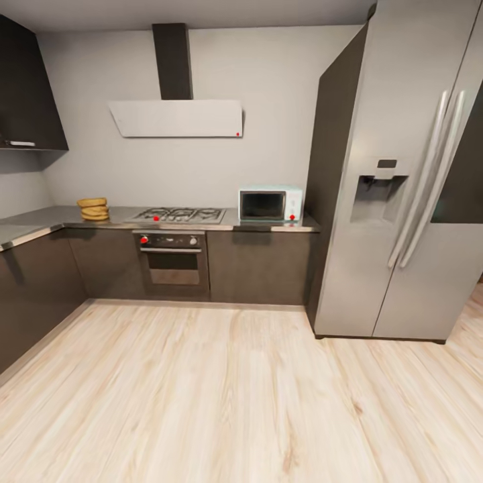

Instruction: In the kitchen, take the popcorn bag from the countertop, put it into the microwave, and heat it until the popcorn is cooked so the cooked popcorn ends up inside the bag.

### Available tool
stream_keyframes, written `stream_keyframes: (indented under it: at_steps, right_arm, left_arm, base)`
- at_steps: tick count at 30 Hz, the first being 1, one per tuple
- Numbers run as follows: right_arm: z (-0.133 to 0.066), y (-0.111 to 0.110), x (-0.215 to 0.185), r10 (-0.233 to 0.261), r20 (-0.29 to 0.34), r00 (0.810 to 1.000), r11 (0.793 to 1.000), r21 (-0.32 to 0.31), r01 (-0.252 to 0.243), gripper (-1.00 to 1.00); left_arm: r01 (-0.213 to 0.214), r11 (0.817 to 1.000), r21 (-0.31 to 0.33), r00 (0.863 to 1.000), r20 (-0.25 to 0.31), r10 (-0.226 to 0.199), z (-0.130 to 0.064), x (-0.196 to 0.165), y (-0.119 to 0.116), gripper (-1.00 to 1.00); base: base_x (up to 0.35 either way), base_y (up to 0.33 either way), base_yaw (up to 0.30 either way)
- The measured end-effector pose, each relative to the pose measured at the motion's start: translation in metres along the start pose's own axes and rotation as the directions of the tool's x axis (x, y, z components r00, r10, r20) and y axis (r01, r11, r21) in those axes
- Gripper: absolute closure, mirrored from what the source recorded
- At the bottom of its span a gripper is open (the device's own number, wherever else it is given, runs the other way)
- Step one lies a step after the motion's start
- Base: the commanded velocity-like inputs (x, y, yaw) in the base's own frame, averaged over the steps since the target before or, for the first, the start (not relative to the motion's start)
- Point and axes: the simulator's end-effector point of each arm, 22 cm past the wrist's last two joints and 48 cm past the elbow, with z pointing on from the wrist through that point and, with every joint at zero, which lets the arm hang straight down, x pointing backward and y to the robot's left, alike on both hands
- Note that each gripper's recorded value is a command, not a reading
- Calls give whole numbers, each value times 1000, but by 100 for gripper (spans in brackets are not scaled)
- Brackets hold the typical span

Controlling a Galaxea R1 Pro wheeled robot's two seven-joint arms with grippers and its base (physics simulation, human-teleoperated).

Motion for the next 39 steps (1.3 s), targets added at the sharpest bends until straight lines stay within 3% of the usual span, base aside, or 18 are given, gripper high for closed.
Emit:
stream_keyframes:
  at_steps: [39]
  right_arm:
    - [0, -2, 0, -1, 0, 1000, 1000, 2, 1, -100]
  left_arm:
    - [-1, 1000, 0, 1000, 2, 1, 0, -1, 0, -100]
  base:
    - [327, 0, -39]
